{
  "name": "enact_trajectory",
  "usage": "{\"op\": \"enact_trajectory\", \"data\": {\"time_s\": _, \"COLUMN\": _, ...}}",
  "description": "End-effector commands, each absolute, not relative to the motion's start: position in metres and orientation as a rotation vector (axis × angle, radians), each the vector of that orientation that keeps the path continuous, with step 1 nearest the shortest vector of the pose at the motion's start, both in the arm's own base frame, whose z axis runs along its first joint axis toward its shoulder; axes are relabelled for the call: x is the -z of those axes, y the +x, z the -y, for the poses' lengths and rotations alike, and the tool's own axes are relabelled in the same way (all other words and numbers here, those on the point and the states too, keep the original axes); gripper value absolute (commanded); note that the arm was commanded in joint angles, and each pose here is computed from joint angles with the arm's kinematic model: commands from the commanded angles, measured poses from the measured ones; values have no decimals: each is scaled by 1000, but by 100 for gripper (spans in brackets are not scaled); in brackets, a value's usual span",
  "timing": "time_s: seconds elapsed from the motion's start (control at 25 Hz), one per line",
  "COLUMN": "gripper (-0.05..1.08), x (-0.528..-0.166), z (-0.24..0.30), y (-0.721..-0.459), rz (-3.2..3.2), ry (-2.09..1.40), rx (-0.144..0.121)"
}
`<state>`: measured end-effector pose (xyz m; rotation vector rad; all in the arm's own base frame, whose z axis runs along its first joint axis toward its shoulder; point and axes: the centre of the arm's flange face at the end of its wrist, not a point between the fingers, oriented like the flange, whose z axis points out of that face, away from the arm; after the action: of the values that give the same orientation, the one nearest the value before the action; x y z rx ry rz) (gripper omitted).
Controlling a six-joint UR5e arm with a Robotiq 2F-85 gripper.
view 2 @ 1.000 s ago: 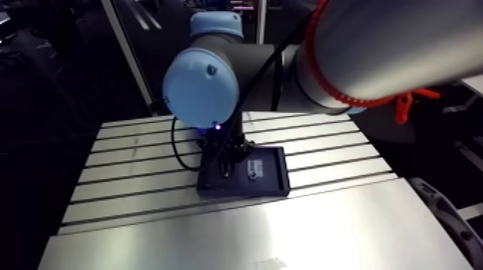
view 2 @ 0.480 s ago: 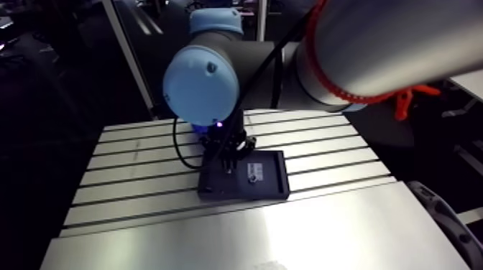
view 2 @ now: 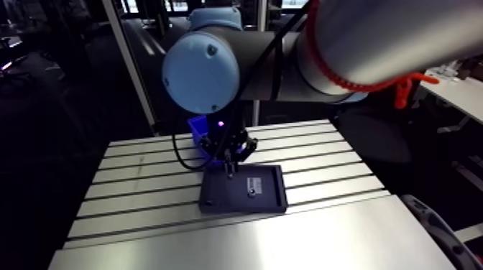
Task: Pick up the M10 bolt from the tray and put it into the blue bin.
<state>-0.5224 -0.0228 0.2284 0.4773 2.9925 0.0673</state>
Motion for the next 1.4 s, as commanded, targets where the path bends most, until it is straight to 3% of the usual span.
{"op": "enact_trajectory", "data": {"time_s": 0.04, "gripper": 107, "x": -256, "z": 33, "y": -527, "rz": -3026, "ry": 230, "rx": -57}}
{"op": "enact_trajectory", "data": {"time_s": 0.36, "gripper": 107, "x": -309, "z": 43, "y": -524, "rz": -3066, "ry": -322, "rx": -53}}
{"op": "enact_trajectory", "data": {"time_s": 0.8, "gripper": 107, "x": -369, "z": 27, "y": -522, "rz": -2800, "ry": -1334, "rx": -41}}
{"op": "enact_trajectory", "data": {"time_s": 0.92, "gripper": 107, "x": -376, "z": 26, "y": -522, "rz": -2669, "ry": -1556, "rx": -28}}
{"op": "enact_trajectory", "data": {"time_s": 0.96, "gripper": 107, "x": -377, "z": 21, "y": -522, "rz": -2611, "ry": -1640, "rx": -13}}
{"op": "enact_trajectory", "data": {"time_s": 1.12, "gripper": 107, "x": -394, "z": 8, "y": -531, "rz": -2416, "ry": -1966, "rx": -30}}
{"op": "enact_trajectory", "data": {"time_s": 1.4, "gripper": 107, "x": -402, "z": 5, "y": -554, "rz": -2078, "ry": -2345, "rx": -33}}
